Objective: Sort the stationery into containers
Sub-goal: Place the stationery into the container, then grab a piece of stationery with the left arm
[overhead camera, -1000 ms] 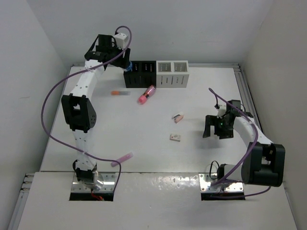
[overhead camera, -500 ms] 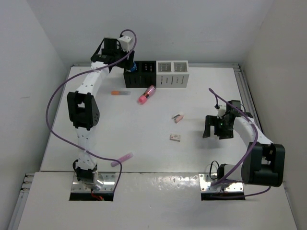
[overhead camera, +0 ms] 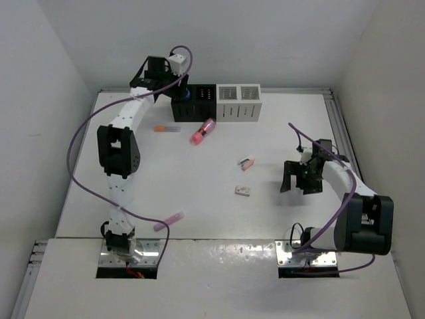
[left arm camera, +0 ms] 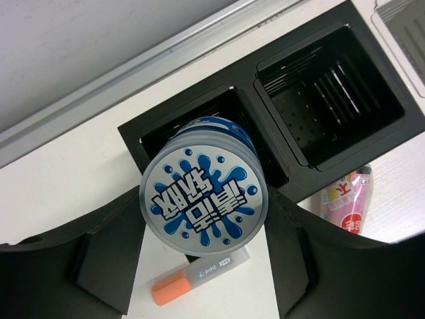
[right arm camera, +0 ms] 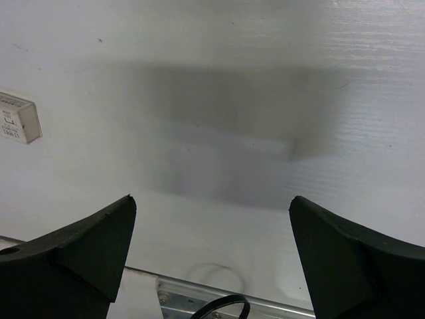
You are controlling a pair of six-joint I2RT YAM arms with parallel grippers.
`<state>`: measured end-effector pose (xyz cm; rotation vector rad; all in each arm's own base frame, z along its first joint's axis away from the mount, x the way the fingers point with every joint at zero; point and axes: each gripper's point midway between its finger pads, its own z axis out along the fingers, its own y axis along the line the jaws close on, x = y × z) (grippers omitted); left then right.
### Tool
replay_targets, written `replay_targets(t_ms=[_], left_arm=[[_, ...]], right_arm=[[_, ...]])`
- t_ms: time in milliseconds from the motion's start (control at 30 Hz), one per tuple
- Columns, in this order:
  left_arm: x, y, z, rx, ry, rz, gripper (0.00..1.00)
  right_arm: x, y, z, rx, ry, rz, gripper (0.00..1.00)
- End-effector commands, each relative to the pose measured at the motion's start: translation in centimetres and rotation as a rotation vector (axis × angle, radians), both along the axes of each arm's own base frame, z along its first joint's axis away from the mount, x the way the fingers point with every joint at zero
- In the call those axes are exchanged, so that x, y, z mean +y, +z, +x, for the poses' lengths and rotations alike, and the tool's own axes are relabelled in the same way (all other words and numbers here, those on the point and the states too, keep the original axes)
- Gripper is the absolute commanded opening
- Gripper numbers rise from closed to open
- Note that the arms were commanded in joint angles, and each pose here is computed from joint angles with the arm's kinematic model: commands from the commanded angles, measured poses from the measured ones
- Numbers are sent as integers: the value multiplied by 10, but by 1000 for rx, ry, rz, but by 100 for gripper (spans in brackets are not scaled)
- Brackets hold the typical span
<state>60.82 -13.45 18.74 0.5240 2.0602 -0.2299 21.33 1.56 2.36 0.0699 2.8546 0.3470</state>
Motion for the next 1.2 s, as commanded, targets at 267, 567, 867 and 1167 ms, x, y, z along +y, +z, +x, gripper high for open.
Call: replay_targets(t_ms=[267, 567, 867, 1167], left_arm=[[-5, 22, 16, -86, 33, 38, 53], [2, 178, 0, -388, 75, -61, 91], [15, 190, -93, -286, -139, -141, 82], [24, -18, -302, 120, -490, 217, 64]], right_arm=[[1, 8, 12, -30, -5, 4, 96], [10, 33, 40, -105, 52, 12, 93], [41, 65, 64, -201, 206, -10, 87], [69, 49, 47, -228, 371, -93, 82]])
